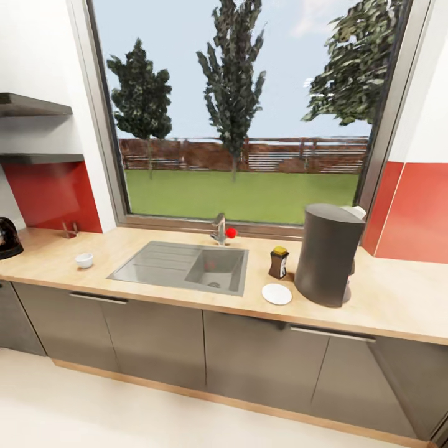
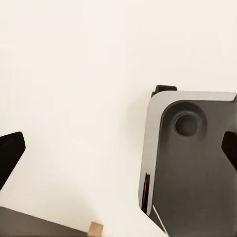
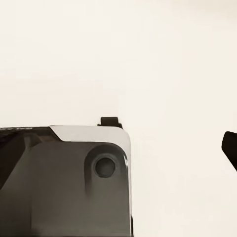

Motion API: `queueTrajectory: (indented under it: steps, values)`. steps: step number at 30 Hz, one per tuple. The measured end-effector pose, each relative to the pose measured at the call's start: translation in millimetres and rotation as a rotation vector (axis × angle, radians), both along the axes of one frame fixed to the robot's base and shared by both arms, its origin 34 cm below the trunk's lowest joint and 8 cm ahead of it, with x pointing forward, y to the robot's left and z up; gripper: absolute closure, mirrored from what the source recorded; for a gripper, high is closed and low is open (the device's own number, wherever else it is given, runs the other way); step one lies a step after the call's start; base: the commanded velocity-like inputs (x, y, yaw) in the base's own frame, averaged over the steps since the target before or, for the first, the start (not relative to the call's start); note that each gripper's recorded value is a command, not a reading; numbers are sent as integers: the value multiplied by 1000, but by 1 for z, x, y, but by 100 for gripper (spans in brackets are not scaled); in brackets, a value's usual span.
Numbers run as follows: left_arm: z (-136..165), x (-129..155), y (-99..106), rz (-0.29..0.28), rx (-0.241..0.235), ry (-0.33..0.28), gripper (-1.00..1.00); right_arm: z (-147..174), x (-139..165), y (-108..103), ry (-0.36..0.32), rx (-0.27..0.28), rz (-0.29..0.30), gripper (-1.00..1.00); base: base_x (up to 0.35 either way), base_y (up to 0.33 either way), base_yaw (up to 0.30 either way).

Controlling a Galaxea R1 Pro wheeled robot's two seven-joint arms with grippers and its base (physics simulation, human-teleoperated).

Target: Set up a coffee station on the kitchen countertop: keep the coffee maker on the countertop, move the bottle of coffee from the kitchen shelf to the counter next to the coffee maker, place a paper coffee filter on top of the coffee maker, put the saucer next to the coffee maker with the coffee cup on the saucer, and place the electric kettle next to the coffee maker.

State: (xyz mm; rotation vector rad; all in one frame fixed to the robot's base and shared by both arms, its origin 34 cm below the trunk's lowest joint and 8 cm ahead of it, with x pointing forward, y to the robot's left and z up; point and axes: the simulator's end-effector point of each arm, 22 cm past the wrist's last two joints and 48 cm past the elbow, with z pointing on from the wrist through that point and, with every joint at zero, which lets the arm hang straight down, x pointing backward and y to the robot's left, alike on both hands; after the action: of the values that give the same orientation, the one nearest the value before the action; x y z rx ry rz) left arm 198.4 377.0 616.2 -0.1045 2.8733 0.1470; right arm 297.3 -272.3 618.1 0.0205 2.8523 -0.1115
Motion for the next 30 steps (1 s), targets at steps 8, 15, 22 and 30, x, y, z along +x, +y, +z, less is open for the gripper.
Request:
queueTrajectory:
  steps: [8,15,22,30]
  values:
    - [-1,-2,0,3,-1,4,-100,-2,-4,-1,10,-2,0,-100,0,3,175]
    - [-1,-5,-1,-1,-1,14,-100,-3,-7,-3,19,-4,0,-100,57,68,177]
    - [-2,-8,1,7,1,22,-100,-5,-12,-4,29,-6,-1,-100,168,239,179]
    - [-2,-11,4,12,5,30,-100,-7,-16,-5,40,-7,0,-100,183,264,180]
